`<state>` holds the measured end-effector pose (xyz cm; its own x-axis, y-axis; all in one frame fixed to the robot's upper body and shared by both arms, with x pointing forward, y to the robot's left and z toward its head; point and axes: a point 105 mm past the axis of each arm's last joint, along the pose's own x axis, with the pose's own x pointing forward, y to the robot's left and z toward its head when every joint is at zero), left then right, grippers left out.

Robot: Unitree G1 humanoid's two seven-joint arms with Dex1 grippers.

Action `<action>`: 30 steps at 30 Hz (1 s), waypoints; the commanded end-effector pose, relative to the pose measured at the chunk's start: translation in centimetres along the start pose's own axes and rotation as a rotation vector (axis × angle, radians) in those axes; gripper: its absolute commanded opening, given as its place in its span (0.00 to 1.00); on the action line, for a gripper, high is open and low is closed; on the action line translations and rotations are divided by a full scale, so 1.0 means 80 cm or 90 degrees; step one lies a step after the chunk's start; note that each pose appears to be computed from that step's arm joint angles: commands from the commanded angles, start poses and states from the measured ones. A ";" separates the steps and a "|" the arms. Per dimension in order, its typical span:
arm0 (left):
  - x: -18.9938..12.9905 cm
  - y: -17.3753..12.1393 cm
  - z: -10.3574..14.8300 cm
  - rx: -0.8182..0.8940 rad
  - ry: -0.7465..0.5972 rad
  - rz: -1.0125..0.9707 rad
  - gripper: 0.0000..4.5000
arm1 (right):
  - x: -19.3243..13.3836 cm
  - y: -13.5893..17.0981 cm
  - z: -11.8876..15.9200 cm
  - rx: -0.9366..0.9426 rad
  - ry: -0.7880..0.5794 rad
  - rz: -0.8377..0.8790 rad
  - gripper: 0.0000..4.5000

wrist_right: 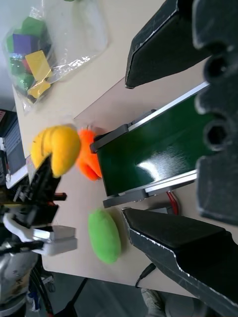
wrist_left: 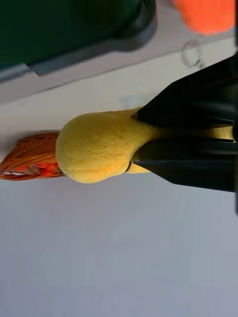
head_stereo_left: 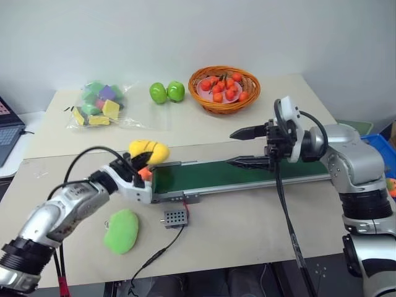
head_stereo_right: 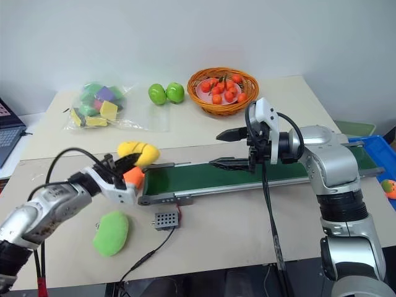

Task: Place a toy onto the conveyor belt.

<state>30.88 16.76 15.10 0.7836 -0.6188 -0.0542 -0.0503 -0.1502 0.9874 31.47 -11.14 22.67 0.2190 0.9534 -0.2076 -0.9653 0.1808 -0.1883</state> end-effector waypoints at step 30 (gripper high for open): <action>0.036 -0.055 0.051 -0.060 -0.127 -0.035 0.56 | -0.020 0.019 0.016 -0.020 -0.011 -0.047 1.00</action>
<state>31.41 12.74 10.25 0.6699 -0.7337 -0.1137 0.0396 -0.1175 0.9923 29.96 -12.18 22.66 0.2933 0.9343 -0.2027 -0.9483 0.2575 -0.1855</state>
